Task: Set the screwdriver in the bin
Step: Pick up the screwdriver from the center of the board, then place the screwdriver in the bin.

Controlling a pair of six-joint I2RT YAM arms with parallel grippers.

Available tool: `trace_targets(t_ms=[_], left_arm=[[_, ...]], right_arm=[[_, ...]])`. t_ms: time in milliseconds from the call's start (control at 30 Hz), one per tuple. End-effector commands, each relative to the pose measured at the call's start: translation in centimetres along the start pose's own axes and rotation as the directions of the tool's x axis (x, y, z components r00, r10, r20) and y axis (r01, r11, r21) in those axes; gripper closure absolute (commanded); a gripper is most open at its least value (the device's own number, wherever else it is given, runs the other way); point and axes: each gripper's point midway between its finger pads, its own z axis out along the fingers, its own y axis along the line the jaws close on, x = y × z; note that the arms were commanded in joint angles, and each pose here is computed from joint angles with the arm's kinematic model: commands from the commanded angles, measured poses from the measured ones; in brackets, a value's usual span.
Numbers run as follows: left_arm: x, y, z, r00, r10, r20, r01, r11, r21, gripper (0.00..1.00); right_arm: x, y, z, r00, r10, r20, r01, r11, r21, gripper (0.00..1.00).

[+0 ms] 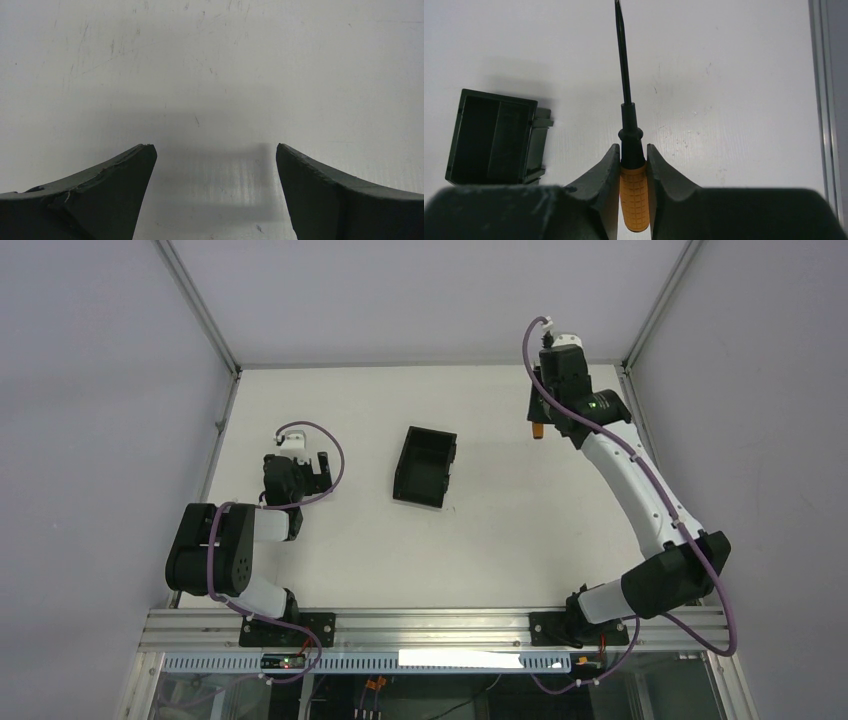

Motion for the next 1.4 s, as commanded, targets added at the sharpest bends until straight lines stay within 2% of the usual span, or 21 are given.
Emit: trace_targets(t_ms=[0,167,433,1067,1367], left_arm=[[-1.4,-0.2,-0.1,0.999,-0.005,0.048,0.005,1.0,0.007,0.01],[-1.4,-0.1,-0.1,0.999,-0.006,0.048,0.006,1.0,0.006,0.01],[-1.4,-0.2,-0.1,0.999,-0.006,0.047,0.005,1.0,0.008,0.01],[-1.4,-0.1,-0.1,0.999,-0.006,0.047,0.005,1.0,0.007,0.01],[-1.4,-0.2,-0.1,0.999,-0.005,0.047,0.005,1.0,0.008,0.01]], right_arm=[[-3.4,-0.7,-2.9,0.995,0.011,0.096,-0.012,1.0,0.013,1.0],[-4.5,-0.5,-3.4,0.992,0.053,0.114,-0.055,0.998,0.012,1.0],[-4.5,2.6,-3.0,0.985,0.144,0.1,-0.134,0.986,-0.096,1.0],[-3.5,14.3,-1.7,0.968,0.211,0.132,-0.178,0.958,-0.224,1.0],[-2.8,19.8,-1.2,0.972,0.197,0.126,-0.154,0.945,-0.289,1.0]])
